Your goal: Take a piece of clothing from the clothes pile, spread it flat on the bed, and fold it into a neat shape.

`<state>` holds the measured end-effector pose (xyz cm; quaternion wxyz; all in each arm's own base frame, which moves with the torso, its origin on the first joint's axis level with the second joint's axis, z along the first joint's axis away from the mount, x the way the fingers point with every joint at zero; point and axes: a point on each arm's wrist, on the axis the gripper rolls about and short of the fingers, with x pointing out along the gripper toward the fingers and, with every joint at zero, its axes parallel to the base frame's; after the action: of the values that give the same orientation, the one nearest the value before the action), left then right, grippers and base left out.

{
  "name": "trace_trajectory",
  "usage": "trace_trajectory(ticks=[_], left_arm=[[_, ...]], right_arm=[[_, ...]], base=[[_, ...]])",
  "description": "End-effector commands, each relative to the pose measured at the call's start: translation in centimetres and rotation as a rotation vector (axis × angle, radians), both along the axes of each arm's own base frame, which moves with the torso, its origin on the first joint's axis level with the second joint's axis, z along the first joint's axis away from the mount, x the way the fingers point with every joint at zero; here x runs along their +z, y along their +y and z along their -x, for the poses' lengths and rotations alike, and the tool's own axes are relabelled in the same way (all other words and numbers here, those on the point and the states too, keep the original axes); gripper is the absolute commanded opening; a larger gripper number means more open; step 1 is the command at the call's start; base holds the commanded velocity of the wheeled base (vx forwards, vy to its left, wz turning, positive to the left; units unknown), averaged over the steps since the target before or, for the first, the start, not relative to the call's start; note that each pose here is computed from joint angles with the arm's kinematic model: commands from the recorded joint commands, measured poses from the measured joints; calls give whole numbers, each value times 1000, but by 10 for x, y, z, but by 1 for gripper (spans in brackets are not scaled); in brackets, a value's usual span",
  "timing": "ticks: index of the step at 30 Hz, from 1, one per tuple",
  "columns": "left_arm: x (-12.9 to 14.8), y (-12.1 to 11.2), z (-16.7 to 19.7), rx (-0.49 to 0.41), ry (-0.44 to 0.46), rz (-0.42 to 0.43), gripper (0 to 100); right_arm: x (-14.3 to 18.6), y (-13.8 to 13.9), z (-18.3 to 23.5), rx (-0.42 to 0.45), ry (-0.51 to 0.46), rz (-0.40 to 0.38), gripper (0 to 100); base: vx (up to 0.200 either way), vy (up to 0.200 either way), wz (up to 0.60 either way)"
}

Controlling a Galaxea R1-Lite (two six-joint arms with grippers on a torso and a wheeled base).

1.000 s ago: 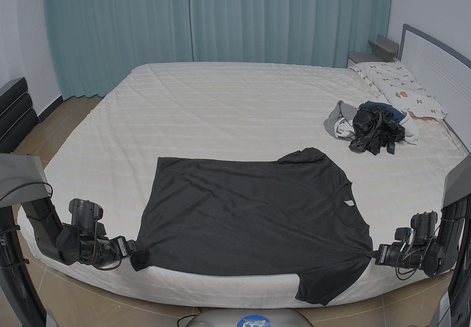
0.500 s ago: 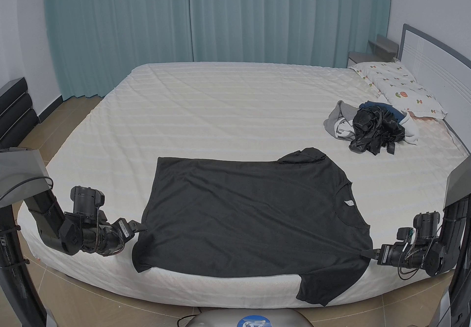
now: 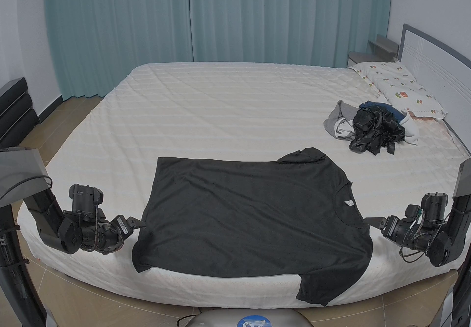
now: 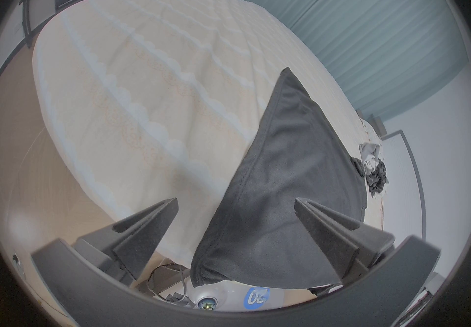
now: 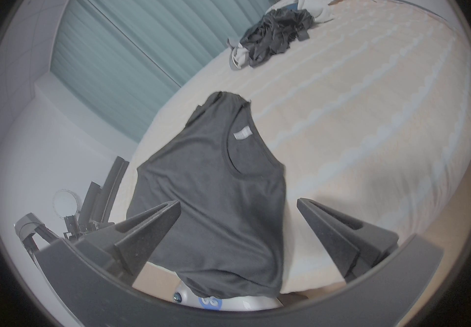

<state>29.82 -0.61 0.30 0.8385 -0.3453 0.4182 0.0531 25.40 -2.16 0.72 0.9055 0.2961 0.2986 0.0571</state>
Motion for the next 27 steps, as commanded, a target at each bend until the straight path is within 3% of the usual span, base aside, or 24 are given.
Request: trace_trajectory(ticks=[1, 8, 17, 27], left_arm=[[0, 0, -1, 2, 0, 1, 100], [4, 4, -5, 35, -18, 20, 100], [0, 5, -10, 58, -10, 38, 100], [5, 7, -15, 103, -26, 76, 100]], right_arm=[[4, 1, -1, 3, -20, 2, 100], [6, 0, -2, -3, -27, -8, 100], [6, 1, -3, -7, -24, -22, 100], [6, 1, -4, -9, -33, -26, 100]], base=[[0, 0, 0], [0, 0, 0], [0, 200, 0], [0, 0, 0]])
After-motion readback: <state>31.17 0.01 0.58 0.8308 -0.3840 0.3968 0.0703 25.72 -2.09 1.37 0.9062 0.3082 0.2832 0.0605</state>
